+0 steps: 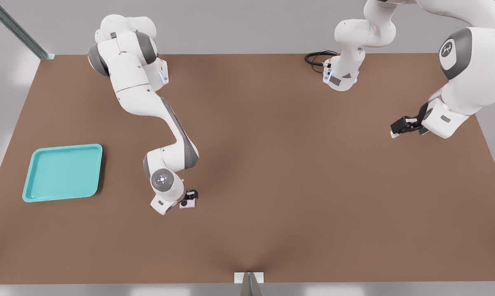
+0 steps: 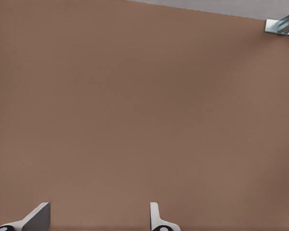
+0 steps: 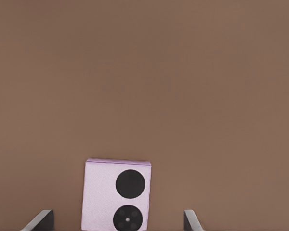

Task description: Keep left arm still and place phone on the tray with right arm

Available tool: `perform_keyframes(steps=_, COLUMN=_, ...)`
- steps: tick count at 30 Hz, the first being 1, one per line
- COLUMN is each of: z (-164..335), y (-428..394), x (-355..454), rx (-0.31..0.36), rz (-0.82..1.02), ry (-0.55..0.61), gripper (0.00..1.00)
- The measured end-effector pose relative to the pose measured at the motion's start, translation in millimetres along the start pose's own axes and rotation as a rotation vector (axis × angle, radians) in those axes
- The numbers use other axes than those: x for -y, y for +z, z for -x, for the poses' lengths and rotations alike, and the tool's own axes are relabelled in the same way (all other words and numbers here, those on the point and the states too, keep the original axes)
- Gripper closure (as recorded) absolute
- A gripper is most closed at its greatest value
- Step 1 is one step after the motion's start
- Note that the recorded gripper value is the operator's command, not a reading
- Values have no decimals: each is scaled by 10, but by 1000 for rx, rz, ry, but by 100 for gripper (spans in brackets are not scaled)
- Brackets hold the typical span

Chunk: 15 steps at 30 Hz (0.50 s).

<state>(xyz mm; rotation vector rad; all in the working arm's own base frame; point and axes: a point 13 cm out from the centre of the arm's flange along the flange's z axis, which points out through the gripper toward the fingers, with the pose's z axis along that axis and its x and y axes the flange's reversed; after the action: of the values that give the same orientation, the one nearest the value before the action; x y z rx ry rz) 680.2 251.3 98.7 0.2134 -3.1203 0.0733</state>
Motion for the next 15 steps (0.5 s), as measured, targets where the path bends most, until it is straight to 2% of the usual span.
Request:
perform_keyframes(steps=7, z=-78, y=519, x=47, rx=42, rz=15, ry=56, gripper=0)
perform_keyframes(steps=15, z=-31, y=564, x=44, rx=84, rz=40, ry=113, gripper=0)
